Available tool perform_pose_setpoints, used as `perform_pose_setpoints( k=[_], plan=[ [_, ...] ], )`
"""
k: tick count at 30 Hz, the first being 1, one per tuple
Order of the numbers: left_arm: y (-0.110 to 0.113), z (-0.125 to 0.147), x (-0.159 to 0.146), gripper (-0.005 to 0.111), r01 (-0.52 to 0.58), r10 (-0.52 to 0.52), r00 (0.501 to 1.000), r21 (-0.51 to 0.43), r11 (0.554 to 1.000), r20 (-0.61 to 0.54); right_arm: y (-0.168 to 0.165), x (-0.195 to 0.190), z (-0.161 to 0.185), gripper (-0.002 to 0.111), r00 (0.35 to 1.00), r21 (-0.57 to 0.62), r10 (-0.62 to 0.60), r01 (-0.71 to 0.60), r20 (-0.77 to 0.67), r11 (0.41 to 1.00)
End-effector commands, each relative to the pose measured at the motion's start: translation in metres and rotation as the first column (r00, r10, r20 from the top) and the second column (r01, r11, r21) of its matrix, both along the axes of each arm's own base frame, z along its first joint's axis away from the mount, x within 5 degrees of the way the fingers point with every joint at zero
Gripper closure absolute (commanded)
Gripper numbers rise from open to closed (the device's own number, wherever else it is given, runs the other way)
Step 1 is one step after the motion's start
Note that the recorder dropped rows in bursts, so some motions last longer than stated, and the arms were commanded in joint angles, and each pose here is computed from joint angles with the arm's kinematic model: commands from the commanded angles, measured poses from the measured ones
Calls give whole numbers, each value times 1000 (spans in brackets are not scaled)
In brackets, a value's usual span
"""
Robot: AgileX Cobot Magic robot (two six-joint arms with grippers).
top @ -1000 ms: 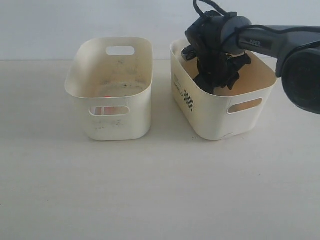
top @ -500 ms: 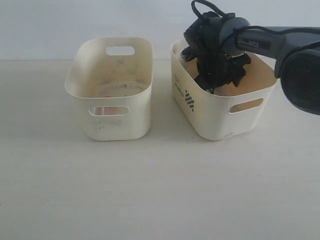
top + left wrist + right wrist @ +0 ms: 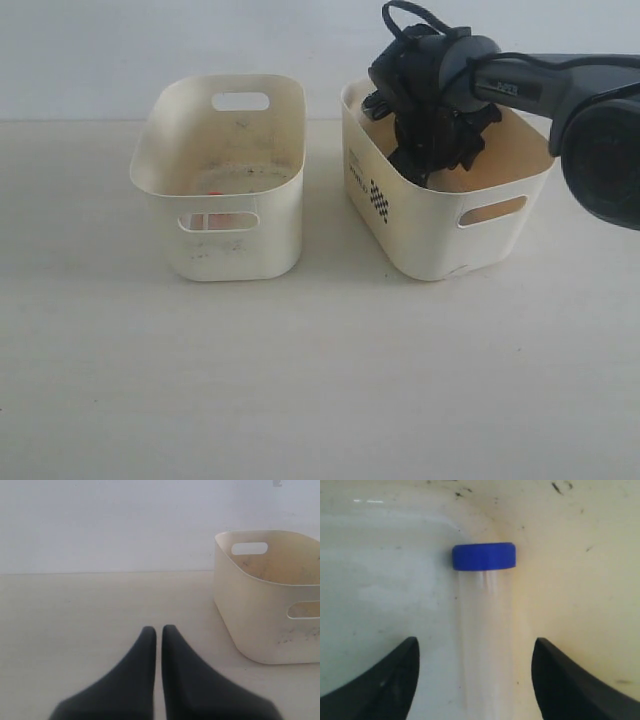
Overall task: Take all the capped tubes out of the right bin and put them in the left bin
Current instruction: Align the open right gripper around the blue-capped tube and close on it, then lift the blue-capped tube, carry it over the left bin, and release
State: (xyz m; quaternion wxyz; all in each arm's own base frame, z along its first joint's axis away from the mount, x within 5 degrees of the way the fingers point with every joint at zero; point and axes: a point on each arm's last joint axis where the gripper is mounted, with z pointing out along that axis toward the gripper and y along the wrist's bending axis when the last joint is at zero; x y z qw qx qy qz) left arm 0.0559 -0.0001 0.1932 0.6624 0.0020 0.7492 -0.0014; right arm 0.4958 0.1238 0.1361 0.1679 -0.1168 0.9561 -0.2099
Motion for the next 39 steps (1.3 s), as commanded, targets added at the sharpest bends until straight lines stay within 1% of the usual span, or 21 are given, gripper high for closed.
perform_pose_setpoints(
  k=[1,4,18,20,31,34,35,37,39],
  plan=[
    [0,2,0,102,-1,1,1000,-16,1000,8,-6,2,-2,47,1000,-40,6,-6,3,999],
    [0,2,0,102,-1,1,1000,-16,1000,8,-7,1,-8,47,1000,-57,1,-2,-16,998],
    [0,2,0,102,-1,1,1000,-16,1000,8,-7,1,-21,48,1000,-62,-7,5,-30,998],
    [0,2,0,102,-1,1,1000,-16,1000,8,-7,1,-23,49,999,-68,-9,6,-37,998],
    [0,2,0,102,-1,1,1000,-16,1000,8,-8,0,-29,91,998,-71,-21,18,-51,997],
    [0,2,0,102,-1,1,1000,-16,1000,8,-9,-2,-29,106,997,-80,-37,31,-70,996],
    [0,2,0,102,-1,1,1000,-16,1000,8,-9,-2,-29,108,996,-79,-43,37,-73,996],
    [0,2,0,102,-1,1,1000,-16,1000,8,-9,-3,-26,108,996,-74,-51,45,-73,996],
    [0,2,0,102,-1,1,1000,-16,1000,8,-8,-4,-15,108,996,-49,-73,71,-52,996]
  ],
)
